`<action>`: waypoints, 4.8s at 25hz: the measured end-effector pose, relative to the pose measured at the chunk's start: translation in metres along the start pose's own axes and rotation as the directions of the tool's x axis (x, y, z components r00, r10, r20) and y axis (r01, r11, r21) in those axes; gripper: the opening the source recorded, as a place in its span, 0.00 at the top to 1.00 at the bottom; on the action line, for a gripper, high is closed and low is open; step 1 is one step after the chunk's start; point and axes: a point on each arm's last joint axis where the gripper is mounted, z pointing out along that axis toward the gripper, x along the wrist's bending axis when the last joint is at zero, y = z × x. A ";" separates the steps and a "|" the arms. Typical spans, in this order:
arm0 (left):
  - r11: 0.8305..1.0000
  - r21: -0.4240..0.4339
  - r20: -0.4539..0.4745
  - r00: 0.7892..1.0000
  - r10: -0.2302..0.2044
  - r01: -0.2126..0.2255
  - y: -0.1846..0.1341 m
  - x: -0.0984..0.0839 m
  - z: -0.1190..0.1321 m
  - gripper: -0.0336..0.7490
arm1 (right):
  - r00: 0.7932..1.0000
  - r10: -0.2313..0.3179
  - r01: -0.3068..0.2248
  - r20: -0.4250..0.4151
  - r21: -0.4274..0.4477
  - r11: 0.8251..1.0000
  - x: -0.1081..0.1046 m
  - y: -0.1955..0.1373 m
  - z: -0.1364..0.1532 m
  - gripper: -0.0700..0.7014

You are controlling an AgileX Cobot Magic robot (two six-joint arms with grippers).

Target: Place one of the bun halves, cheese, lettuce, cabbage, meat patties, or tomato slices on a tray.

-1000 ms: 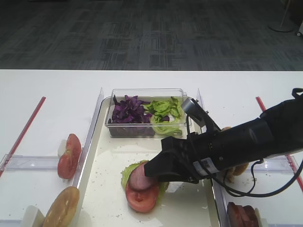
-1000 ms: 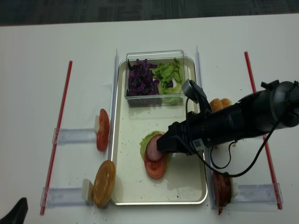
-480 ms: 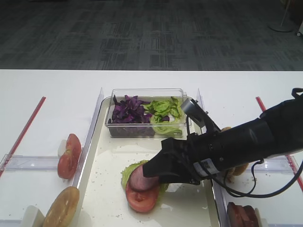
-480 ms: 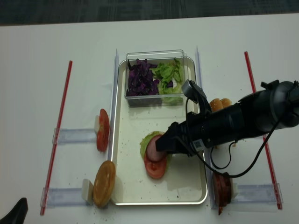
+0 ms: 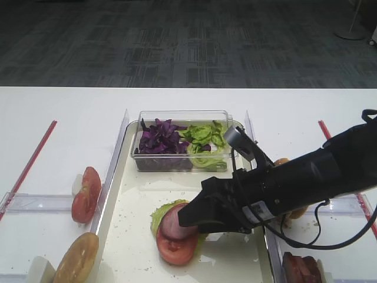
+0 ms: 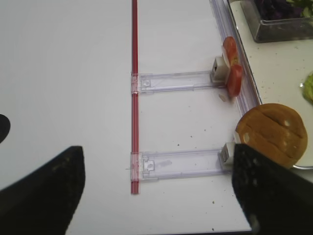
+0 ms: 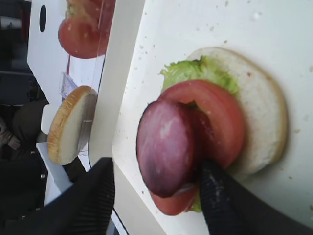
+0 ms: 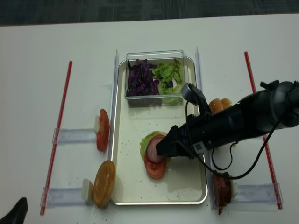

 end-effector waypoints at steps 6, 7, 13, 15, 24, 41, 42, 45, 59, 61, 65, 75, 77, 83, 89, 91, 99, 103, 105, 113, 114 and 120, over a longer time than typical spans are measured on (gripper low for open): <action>1.000 0.000 0.000 1.000 0.000 0.000 0.000 0.000 0.000 0.24 | 1.000 -0.012 0.012 0.002 0.012 1.000 0.000 -0.001 0.000 0.35; 1.000 0.000 0.000 1.000 0.000 0.000 0.000 0.000 0.000 0.24 | 1.000 -0.015 0.015 0.003 0.015 1.000 0.000 -0.001 0.000 0.35; 1.000 0.000 0.000 1.000 0.000 0.000 0.000 0.000 0.000 0.24 | 0.997 -0.065 0.064 0.044 0.006 0.998 0.004 0.001 -0.006 0.35; 1.000 0.000 0.000 1.000 0.000 0.000 0.000 0.000 0.000 0.24 | 0.994 -0.094 0.094 0.050 0.004 0.996 0.009 0.002 -0.009 0.35; 1.000 0.000 0.000 1.000 0.000 0.000 0.000 0.000 0.000 0.24 | 0.990 -0.119 0.117 0.076 0.028 0.993 0.011 0.001 -0.013 0.35; 1.000 0.000 0.000 1.000 0.000 0.000 0.000 0.000 0.000 0.24 | 0.974 -0.197 0.180 0.114 0.142 0.973 0.022 0.020 -0.016 0.34; 1.000 0.000 0.000 1.000 0.000 0.000 0.000 0.000 0.000 0.24 | 0.972 -0.203 0.182 0.122 0.161 0.970 0.023 0.022 -0.017 0.34; 1.000 0.000 0.000 1.000 0.000 0.000 0.000 0.000 0.000 0.24 | 0.963 -0.226 0.192 0.146 0.217 0.957 0.027 0.030 -0.019 0.34; 1.000 0.000 0.000 1.000 0.000 0.000 0.000 0.000 0.000 0.24 | 0.941 -0.273 0.187 0.199 0.366 0.912 0.065 0.072 -0.040 0.34; 1.000 0.000 0.000 1.000 0.000 0.000 0.000 0.000 0.000 0.24 | 0.933 -0.279 0.176 0.227 0.388 0.905 0.069 0.077 -0.044 0.34; 1.000 0.000 0.001 1.000 0.001 -0.001 0.000 0.000 0.000 0.24 | 0.910 -0.297 0.160 0.288 0.419 0.894 0.078 0.088 -0.054 0.34; 1.000 0.000 0.001 1.000 0.001 -0.001 0.000 0.000 0.000 0.24 | 0.798 -0.361 0.173 0.482 0.391 0.904 0.094 0.119 -0.079 0.34; 1.000 0.000 0.001 1.000 0.001 -0.001 0.000 0.000 0.000 0.24 | 0.773 -0.375 0.182 0.512 0.386 0.904 0.096 0.123 -0.083 0.34; 1.000 0.000 0.001 1.000 0.001 -0.001 0.000 0.000 0.000 0.24 | 0.745 -0.392 0.189 0.540 0.393 0.900 0.096 0.126 -0.087 0.34; 1.000 0.000 0.001 1.000 0.001 -0.001 0.000 0.000 0.000 0.24 | 0.727 -0.405 0.191 0.554 0.403 0.895 0.094 0.126 -0.088 0.24; 1.000 0.000 0.001 1.000 0.001 -0.001 0.000 0.000 0.000 0.24 | 0.717 -0.413 0.192 0.562 0.409 0.892 0.093 0.126 -0.089 0.18; 1.000 0.000 0.001 1.000 0.001 -0.001 0.000 0.000 0.000 0.24 | 0.674 -0.437 0.192 0.596 0.430 0.882 0.089 0.127 -0.093 0.10; 1.000 0.000 0.001 1.000 0.001 -0.001 0.000 0.000 0.000 0.24 | 0.648 -0.443 0.185 0.620 0.436 0.881 0.086 0.128 -0.095 0.10; 1.000 0.000 0.001 1.000 0.001 -0.001 0.000 0.000 0.000 0.24 | 0.645 -0.445 0.185 0.621 0.438 0.880 0.086 0.128 -0.095 0.10; 1.000 0.000 0.001 1.000 0.001 -0.001 0.000 0.000 0.000 0.24 | 0.645 -0.445 0.185 0.621 0.438 0.880 0.086 0.128 -0.095 0.11; 1.000 0.000 0.001 1.000 0.001 -0.001 0.000 0.000 0.000 0.24 | 0.645 -0.445 0.185 0.621 0.438 0.880 0.086 0.128 -0.095 0.11; 1.000 0.000 0.001 1.000 0.001 -0.001 0.000 0.000 0.000 0.24 | 0.636 -0.421 0.161 0.647 0.421 0.892 0.085 0.128 -0.097 0.15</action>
